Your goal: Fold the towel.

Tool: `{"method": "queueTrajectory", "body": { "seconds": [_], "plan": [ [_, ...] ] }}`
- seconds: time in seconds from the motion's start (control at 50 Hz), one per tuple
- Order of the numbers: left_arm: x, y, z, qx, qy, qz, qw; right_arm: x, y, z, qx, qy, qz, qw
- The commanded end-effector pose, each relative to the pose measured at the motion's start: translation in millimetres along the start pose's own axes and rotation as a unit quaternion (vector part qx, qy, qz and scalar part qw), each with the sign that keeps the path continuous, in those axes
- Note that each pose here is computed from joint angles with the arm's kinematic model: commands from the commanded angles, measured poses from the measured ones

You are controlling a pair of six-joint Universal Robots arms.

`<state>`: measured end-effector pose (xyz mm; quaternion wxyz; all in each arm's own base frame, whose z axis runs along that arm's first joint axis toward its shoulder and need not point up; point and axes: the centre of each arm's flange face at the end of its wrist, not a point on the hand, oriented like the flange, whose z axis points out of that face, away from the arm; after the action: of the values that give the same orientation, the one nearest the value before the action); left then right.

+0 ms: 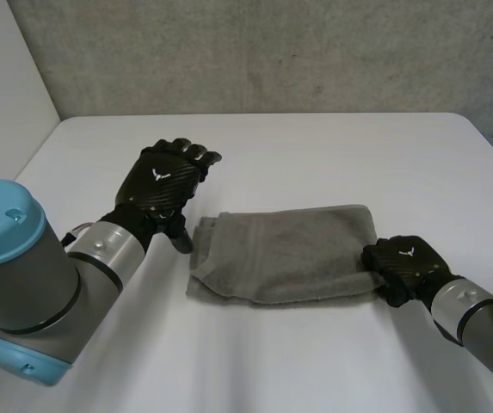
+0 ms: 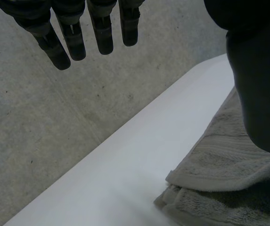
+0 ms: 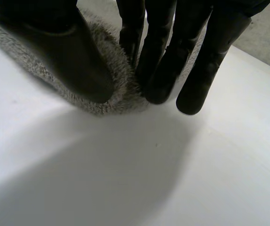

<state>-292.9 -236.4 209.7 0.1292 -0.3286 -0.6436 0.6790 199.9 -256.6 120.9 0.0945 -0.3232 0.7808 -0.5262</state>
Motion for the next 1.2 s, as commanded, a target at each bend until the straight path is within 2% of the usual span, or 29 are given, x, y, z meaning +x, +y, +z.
{"method": "queueTrajectory", "body": {
  "seconds": [0.02, 0.22, 0.26, 0.32, 0.36, 0.38, 0.42, 0.54, 0.64, 0.82, 0.92, 1.0, 1.12, 1.2],
  "plan": [
    [-0.9, -1.1, -0.1, 0.001, -0.001, 0.000, 1.000, 6.6, -17.4, 0.7, 0.025, 0.013, 0.006, 1.000],
    [-2.1, -2.4, -0.4, 0.003, -0.004, 0.000, 1.000, -22.2, -67.2, 2.6, 0.100, -0.025, -0.045, 0.994],
    [-3.0, -3.3, 0.0, 0.005, -0.006, 0.000, 1.000, -42.6, -92.5, 1.5, 0.123, -0.055, -0.064, 0.989],
    [-6.3, -6.5, -0.2, 0.009, -0.011, 0.000, 1.000, -55.8, -104.3, -0.1, 0.132, -0.075, -0.073, 0.986],
    [-11.5, -17.0, -2.1, 0.024, -0.019, 0.003, 1.000, -87.0, -120.8, 2.1, 0.147, -0.118, -0.092, 0.978],
    [-11.5, -17.1, -2.1, 0.025, -0.019, 0.003, 1.000, -87.2, -120.9, 2.2, 0.147, -0.118, -0.092, 0.978],
    [-21.8, -24.5, -3.5, 0.035, -0.034, 0.004, 0.999, -129.3, -129.7, 8.0, 0.163, -0.170, -0.111, 0.965],
    [-39.3, -34.1, -6.3, 0.048, -0.061, 0.007, 0.997, -175.3, -129.1, 18.5, 0.175, -0.217, -0.128, 0.952],
    [-50.8, -29.8, -7.6, 0.038, -0.080, 0.007, 0.996, -211.1, -104.0, 37.2, 0.150, -0.245, -0.136, 0.948],
    [-55.5, -22.8, -6.6, 0.027, -0.089, 0.000, 0.996, -203.6, -101.4, 42.5, 0.136, -0.205, -0.130, 0.960],
    [-51.3, -22.2, -6.2, 0.028, -0.083, -0.014, 0.996, -187.5, -113.7, 21.0, 0.136, -0.174, -0.121, 0.968],
    [-48.1, -15.3, -4.6, 0.020, -0.076, -0.039, 0.996, -166.2, -120.2, -1.3, 0.128, -0.150, -0.079, 0.977],
    [-33.8, 5.1, -0.7, -0.011, -0.054, -0.071, 0.996, -117.9, -108.7, 1.8, 0.084, -0.103, 0.015, 0.991],
    [-17.2, 20.0, 1.4, -0.033, -0.030, -0.080, 0.996, -107.2, -104.1, 6.8, 0.073, -0.093, 0.033, 0.992]
  ]
}}
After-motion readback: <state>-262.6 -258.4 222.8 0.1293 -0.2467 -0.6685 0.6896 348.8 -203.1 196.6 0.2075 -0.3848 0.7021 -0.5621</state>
